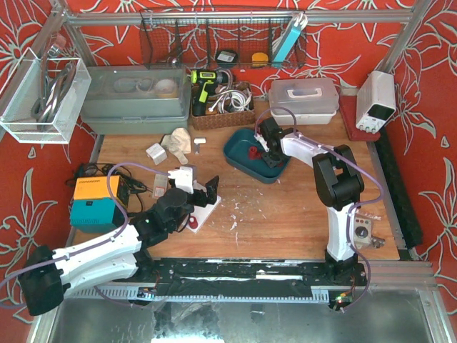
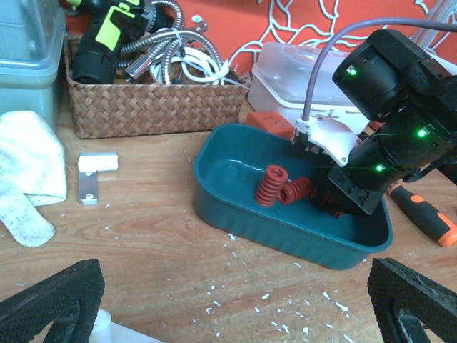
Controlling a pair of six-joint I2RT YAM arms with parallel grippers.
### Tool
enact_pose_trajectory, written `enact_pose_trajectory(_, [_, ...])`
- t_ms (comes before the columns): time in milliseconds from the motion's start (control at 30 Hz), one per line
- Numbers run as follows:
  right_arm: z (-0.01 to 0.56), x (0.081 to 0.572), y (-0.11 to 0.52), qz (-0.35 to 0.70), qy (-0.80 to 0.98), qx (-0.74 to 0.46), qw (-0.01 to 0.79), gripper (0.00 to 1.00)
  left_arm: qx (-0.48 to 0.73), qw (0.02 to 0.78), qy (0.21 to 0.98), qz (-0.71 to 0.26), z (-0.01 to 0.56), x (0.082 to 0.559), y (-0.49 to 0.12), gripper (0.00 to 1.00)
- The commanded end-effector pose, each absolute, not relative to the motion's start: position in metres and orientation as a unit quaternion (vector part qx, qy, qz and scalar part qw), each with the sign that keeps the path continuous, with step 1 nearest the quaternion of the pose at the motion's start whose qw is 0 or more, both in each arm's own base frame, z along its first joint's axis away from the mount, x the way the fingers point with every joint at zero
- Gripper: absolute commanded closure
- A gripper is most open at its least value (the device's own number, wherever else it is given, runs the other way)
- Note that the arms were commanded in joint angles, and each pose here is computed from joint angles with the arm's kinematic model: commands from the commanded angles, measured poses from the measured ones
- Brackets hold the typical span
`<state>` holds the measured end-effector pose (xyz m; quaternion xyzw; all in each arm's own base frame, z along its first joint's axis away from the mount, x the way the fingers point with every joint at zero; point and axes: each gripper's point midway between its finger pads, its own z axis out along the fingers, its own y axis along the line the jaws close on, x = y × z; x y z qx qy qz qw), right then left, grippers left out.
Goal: Install the large spring
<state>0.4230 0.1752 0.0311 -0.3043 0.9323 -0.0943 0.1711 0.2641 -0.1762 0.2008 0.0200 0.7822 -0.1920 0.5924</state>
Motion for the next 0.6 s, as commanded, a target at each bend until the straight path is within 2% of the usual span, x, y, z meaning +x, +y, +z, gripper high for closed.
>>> enact_pose_trajectory(0, [0.024, 0.411, 0.176, -0.076, 0.930, -0.330, 0.145, 0.71, 0.000, 0.605, 0.771, -0.200, 0.210, 0.266, -0.172, 0.00])
enact_pose_trajectory(167, [0.011, 0.408, 0.169, -0.098, 0.926, -0.348, 0.111, 0.58, 0.000, 0.603, 0.772, -0.201, 0.209, 0.266, -0.172, 0.00])
enact_pose_trajectory(300, [-0.001, 0.405, 0.162, -0.113, 0.925, -0.351, 0.093, 0.58, 0.001, 0.602, 0.772, -0.202, 0.208, 0.266, -0.173, 0.00])
enact_pose_trajectory(567, [0.037, 0.417, 0.172, -0.098, 0.919, -0.351, 0.153, 0.83, -0.003, 0.603, 0.774, -0.195, 0.206, 0.267, -0.171, 0.00])
